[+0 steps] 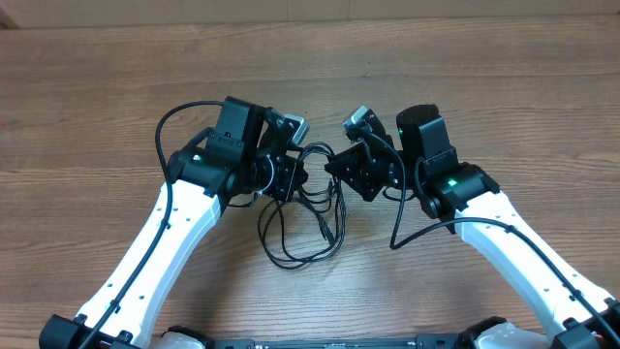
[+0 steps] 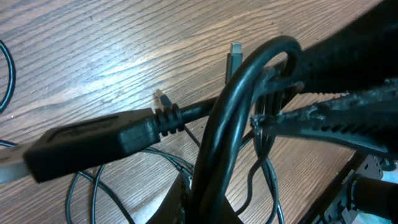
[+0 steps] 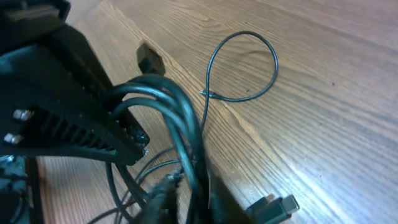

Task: Untangle cables

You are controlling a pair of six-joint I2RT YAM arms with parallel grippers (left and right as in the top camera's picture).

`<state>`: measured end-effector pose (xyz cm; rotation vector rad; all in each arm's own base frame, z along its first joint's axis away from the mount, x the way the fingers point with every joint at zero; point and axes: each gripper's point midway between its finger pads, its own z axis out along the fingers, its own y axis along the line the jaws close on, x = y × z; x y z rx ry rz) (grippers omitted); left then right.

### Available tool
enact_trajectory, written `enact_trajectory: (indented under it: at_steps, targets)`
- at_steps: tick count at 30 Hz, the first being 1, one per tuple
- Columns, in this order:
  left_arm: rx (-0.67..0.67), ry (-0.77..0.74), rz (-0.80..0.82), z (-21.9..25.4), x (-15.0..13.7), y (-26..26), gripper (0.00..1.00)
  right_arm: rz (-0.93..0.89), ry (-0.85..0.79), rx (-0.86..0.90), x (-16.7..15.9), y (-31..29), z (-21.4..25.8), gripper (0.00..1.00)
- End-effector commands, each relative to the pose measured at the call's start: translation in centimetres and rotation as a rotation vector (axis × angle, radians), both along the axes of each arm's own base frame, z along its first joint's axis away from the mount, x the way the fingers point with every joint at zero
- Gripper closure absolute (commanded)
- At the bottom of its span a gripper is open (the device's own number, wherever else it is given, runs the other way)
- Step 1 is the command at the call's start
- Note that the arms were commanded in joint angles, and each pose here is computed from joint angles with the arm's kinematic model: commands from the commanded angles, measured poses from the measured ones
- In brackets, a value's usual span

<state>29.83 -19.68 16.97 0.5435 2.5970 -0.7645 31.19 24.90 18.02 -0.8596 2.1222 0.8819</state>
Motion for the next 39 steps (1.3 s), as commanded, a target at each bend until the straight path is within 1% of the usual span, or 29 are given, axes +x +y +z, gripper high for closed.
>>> enact_trajectory:
  at_steps: [1,2,10,12,13,17,20,22,24,25,36,37,39]
  targets:
    - [-0.008,-0.016,0.021,0.9,0.4,0.1,0.96,-0.001,-0.001,0.001,0.0,0.0,0.0,0.94]
    - [-0.009,-0.017,0.021,0.9,0.4,0.1,0.96,-0.001,-0.001,0.001,0.0,0.0,0.0,0.96]
    - [-0.008,-0.016,0.022,0.9,0.4,0.1,0.96,-0.001,-0.001,0.002,0.0,0.0,0.0,0.96]
    - [-0.008,-0.016,0.022,0.9,0.4,0.1,0.95,-0.001,0.000,0.001,0.0,0.0,0.0,0.81]
    - [-0.008,-0.016,0.022,0.9,0.4,0.1,0.96,-0.001,0.000,0.001,0.0,0.0,0.0,0.79]
    - [0.019,-0.020,0.044,0.6,0.6,0.6,0.95,-0.001,0.000,0.001,0.0,0.0,0.0,0.79]
    - [0.028,-0.017,0.054,0.5,0.7,0.8,0.95,-0.001,-0.001,0.001,0.0,0.0,0.0,0.81]
    - [0.029,-0.014,0.054,0.5,0.6,0.8,0.96,-0.001,-0.001,0.001,0.1,0.0,0.0,0.90]
    - [0.029,-0.013,0.054,0.4,0.6,0.8,0.95,-0.001,-0.001,0.001,0.0,0.0,0.0,0.95]
    - [0.029,-0.013,0.054,0.4,0.6,0.8,0.96,-0.001,-0.001,0.001,0.0,0.0,0.0,0.96]
    - [0.037,-0.017,0.060,0.4,0.7,1.0,0.95,0.003,0.000,0.004,0.0,0.1,0.0,0.96]
    - [0.044,-0.017,0.070,0.3,0.8,1.1,0.96,0.006,0.001,0.006,-0.1,0.1,0.0,0.96]
    - [0.074,-0.006,0.141,0.0,1.3,1.9,0.96,0.008,0.003,0.008,-0.1,0.1,0.1,0.96]
